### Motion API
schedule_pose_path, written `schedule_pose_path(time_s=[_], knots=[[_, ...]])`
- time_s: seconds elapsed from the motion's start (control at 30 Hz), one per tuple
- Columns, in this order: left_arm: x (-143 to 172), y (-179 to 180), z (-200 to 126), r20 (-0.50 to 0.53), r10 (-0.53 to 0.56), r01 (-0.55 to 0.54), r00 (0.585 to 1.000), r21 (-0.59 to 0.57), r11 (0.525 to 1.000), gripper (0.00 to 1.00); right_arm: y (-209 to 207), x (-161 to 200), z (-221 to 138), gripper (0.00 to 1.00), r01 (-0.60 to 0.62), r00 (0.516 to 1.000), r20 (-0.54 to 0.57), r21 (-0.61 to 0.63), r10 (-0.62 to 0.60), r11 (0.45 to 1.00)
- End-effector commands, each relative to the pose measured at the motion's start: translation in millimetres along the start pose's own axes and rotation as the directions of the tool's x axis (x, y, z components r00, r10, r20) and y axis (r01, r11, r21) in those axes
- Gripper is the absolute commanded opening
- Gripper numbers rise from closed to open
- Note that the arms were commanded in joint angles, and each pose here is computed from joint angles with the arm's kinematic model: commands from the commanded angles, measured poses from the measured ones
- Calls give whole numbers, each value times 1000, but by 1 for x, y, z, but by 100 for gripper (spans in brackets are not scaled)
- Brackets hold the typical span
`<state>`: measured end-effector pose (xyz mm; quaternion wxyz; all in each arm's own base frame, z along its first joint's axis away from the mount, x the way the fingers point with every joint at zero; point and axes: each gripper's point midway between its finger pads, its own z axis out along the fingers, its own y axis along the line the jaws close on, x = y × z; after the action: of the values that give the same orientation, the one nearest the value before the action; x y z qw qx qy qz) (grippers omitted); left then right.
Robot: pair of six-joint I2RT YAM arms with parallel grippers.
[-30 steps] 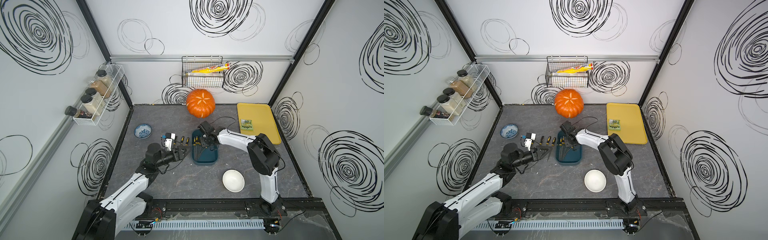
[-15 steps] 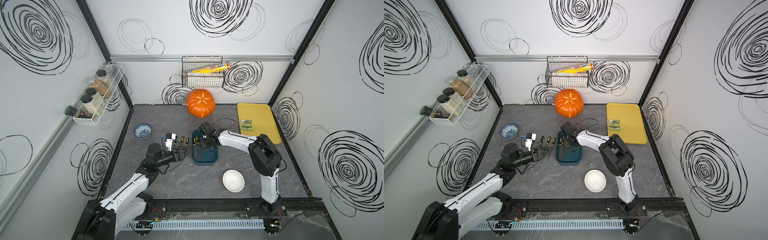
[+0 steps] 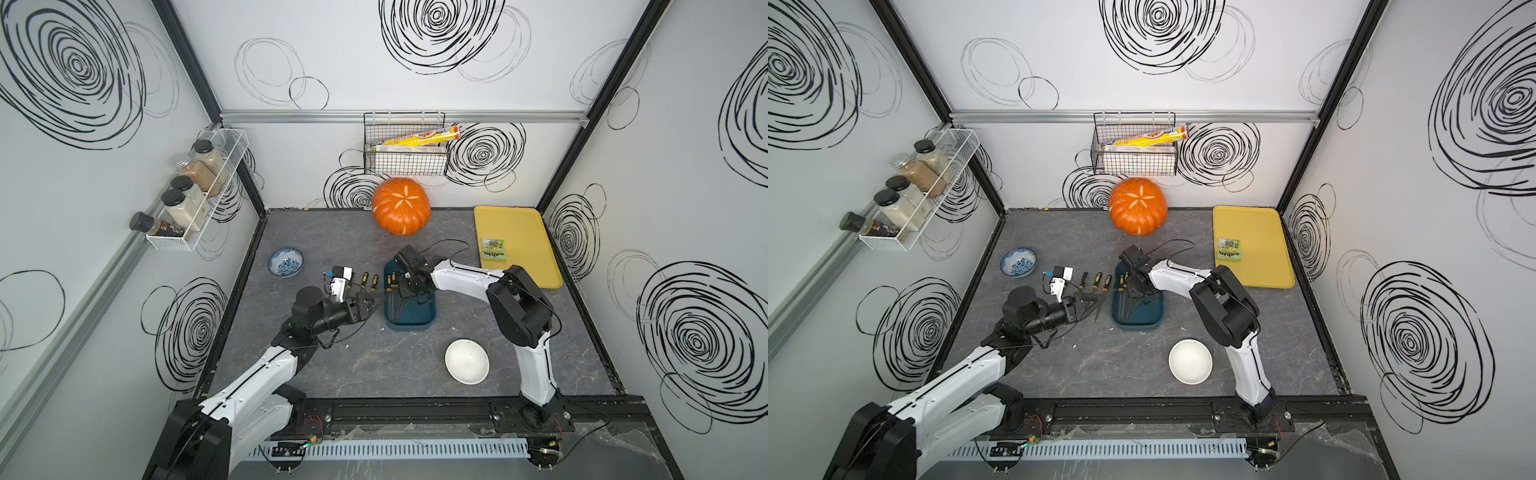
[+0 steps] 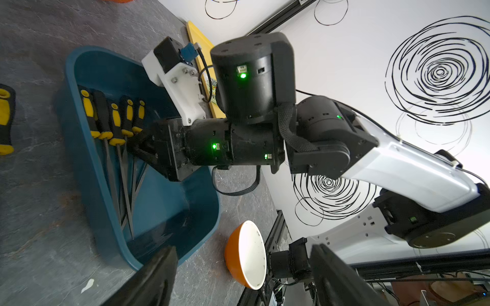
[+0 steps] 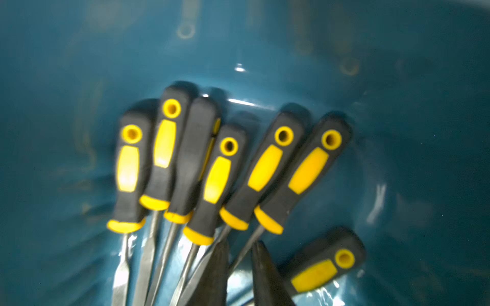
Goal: Take the file tool out of the storage box
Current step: Pick up the file tool from the storage box.
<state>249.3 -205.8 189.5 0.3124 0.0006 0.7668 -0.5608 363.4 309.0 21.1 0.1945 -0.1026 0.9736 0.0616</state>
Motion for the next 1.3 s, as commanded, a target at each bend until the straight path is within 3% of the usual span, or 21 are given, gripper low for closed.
schedule_pose_path(time_s=[0.0, 0.27, 0.97, 1.13, 1.27], knots=[[-1, -8, -1, 10, 43, -43, 999, 36, 998, 86, -18, 26, 22, 26, 11, 994, -106, 78, -3, 997], [0, -7, 0, 10, 41, -42, 999, 36, 998, 86, -19, 27, 33, 0, 7, 992, -126, 72, 2, 997], [3, 14, 7, -3, 9, -9, 1000, -28, 1000, 86, -1, -26, -54, 0, -45, 996, 78, -65, 50, 997], [3, 8, 7, -8, 21, -21, 1000, -4, 1000, 86, 6, -27, -62, 0, -31, 994, 102, -133, 45, 991], [10, -7, 10, -37, 60, -58, 998, 58, 997, 84, 15, -34, -75, 0, -13, 988, 146, -258, 53, 966]])
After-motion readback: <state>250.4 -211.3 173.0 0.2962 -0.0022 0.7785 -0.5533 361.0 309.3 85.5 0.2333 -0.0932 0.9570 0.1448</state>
